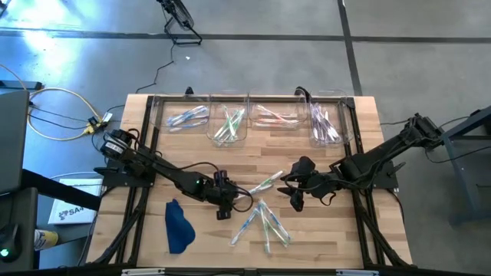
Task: Pick & Place Toothbrushes
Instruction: Put the purple toothbrush into the right transparent bin
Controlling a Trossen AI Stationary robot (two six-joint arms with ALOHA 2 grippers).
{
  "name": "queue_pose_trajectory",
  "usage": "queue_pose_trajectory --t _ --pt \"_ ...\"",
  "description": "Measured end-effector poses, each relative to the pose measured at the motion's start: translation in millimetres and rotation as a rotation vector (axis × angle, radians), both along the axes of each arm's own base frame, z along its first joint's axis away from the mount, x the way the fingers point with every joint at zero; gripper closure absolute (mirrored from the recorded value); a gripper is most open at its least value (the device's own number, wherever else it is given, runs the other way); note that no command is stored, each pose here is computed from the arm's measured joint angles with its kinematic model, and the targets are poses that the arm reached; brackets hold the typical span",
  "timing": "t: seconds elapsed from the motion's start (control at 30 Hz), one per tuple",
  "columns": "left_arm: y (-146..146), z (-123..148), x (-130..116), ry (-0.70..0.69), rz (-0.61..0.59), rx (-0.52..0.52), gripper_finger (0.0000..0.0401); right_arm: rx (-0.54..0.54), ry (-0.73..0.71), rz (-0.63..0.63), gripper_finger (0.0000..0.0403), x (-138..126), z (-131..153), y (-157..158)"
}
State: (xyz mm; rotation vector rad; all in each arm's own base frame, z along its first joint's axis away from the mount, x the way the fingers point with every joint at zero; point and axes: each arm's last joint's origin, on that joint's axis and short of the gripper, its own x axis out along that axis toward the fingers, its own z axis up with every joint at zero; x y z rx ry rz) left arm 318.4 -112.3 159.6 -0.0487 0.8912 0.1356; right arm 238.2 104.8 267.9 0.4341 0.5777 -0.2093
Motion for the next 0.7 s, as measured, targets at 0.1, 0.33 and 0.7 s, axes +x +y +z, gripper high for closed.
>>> queue_pose_trajectory --t 0.1,0.33,0.7 --pt "-1 0 2 -0.019 0.003 -0.003 0.0121 0.0 0.0 -0.001 0.0208 0 0 0" --pt "-1 -9 3 0.006 0.005 0.008 0.0121 -0.001 0.002 -0.001 0.0208 0 0 0" --pt "-1 -11 4 0.011 0.017 -0.01 0.0121 -0.003 0.002 -0.003 0.0208 0 0 0"
